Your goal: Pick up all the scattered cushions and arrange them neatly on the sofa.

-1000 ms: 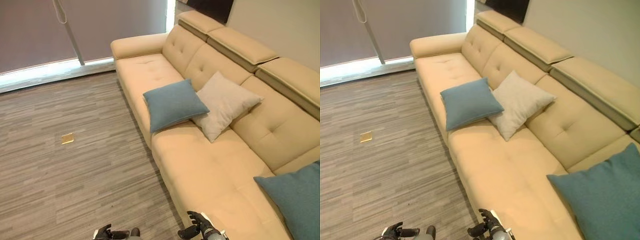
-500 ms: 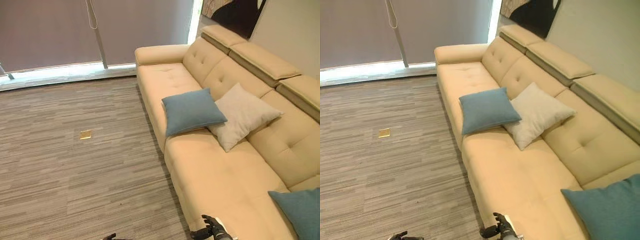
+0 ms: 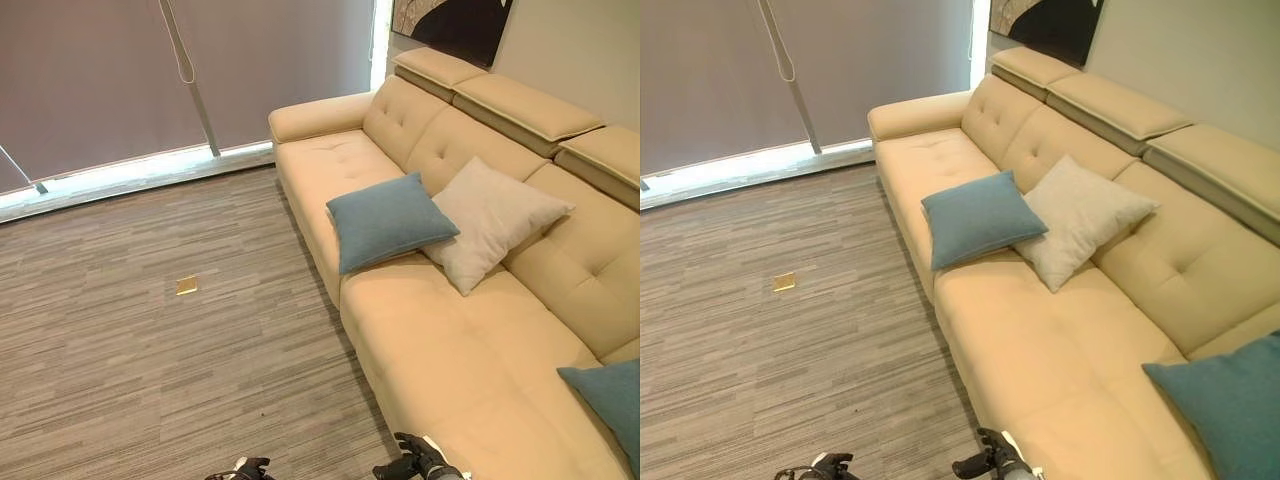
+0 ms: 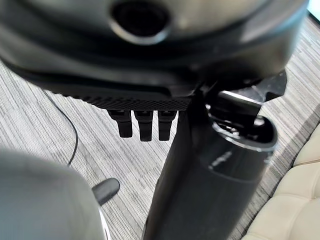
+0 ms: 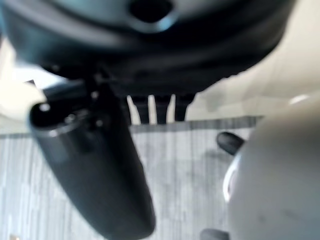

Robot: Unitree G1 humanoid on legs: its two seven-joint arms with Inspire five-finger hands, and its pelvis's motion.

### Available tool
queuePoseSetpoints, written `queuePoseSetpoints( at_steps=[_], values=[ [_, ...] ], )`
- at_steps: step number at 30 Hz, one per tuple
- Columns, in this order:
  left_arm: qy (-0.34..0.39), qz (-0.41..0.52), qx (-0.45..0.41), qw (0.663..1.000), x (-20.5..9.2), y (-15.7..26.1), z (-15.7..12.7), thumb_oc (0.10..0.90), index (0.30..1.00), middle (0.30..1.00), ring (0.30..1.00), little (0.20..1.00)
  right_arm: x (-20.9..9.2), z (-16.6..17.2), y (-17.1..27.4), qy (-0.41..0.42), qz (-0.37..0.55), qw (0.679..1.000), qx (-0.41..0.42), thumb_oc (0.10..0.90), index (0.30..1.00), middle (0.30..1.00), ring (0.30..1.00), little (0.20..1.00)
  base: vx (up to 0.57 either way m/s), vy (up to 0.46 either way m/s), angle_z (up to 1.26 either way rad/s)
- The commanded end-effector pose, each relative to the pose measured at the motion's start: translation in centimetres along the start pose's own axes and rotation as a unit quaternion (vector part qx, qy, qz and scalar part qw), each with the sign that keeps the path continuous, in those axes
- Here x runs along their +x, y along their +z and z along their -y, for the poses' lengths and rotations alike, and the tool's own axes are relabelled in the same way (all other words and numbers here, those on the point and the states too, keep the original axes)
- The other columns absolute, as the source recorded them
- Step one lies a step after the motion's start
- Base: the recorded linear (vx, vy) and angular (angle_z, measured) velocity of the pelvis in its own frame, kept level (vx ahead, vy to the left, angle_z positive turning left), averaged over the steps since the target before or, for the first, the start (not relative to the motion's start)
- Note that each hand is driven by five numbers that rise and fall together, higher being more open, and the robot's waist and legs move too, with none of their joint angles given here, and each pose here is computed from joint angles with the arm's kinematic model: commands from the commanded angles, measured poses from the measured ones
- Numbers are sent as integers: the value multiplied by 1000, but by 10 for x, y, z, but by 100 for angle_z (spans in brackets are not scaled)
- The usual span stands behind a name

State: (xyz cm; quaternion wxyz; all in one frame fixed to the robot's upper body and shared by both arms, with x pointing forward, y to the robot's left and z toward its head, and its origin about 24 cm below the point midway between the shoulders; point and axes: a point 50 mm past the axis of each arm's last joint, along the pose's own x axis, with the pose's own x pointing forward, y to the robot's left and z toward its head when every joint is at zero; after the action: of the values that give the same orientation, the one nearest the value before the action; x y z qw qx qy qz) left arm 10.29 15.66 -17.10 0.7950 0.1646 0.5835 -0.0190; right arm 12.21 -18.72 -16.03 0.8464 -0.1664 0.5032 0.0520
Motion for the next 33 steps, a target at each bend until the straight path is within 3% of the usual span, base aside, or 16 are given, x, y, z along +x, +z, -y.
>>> queuePoseSetpoints(
  at_steps=[1, 7, 11, 12, 15, 18, 26, 33],
  values=[
    [-4, -20, 14, 1000, -1, -3, 5, 800, 900, 900, 900, 900, -10, -22, -39, 43, -73, 996, -22, 800, 900, 900, 900, 900, 29, -8, 8],
    [12, -26, -9, 1000, 0, -7, -1, 800, 900, 900, 900, 900, -10, -27, -37, 50, -67, 996, -12, 800, 900, 900, 900, 900, 79, -16, 5],
    [40, -36, -183, 982, 2, -11, -19, 800, 900, 900, 900, 900, -8, -31, -27, 60, -56, 996, 34, 800, 900, 900, 900, 900, 42, -73, 9],
    [26, -32, -215, 976, 0, -44, -48, 800, 900, 900, 900, 900, -9, -23, -34, 41, -62, 996, 42, 800, 900, 900, 900, 900, -73, -29, 42],
    [31, 28, -255, 966, 3, 6, -32, 800, 900, 900, 900, 900, -7, -14, -33, 14, -86, 995, 52, 800, 900, 900, 900, 900, -3, -4, 62],
    [8, 51, -313, 948, 2, 1, -36, 800, 900, 900, 900, 900, -8, -10, -36, 3, -87, 989, 117, 800, 900, 900, 900, 900, 157, 98, 122],
    [61, -68, -333, 938, -5, -69, -51, 800, 900, 900, 900, 900, -11, -27, -42, 20, -93, 975, 201, 800, 900, 900, 900, 900, 307, 272, 12],
    [63, -26, -267, 961, 0, -40, -57, 800, 900, 900, 900, 900, -14, -33, -47, 36, -92, 970, 222, 800, 900, 900, 900, 900, 333, 485, 2]
  ],
)
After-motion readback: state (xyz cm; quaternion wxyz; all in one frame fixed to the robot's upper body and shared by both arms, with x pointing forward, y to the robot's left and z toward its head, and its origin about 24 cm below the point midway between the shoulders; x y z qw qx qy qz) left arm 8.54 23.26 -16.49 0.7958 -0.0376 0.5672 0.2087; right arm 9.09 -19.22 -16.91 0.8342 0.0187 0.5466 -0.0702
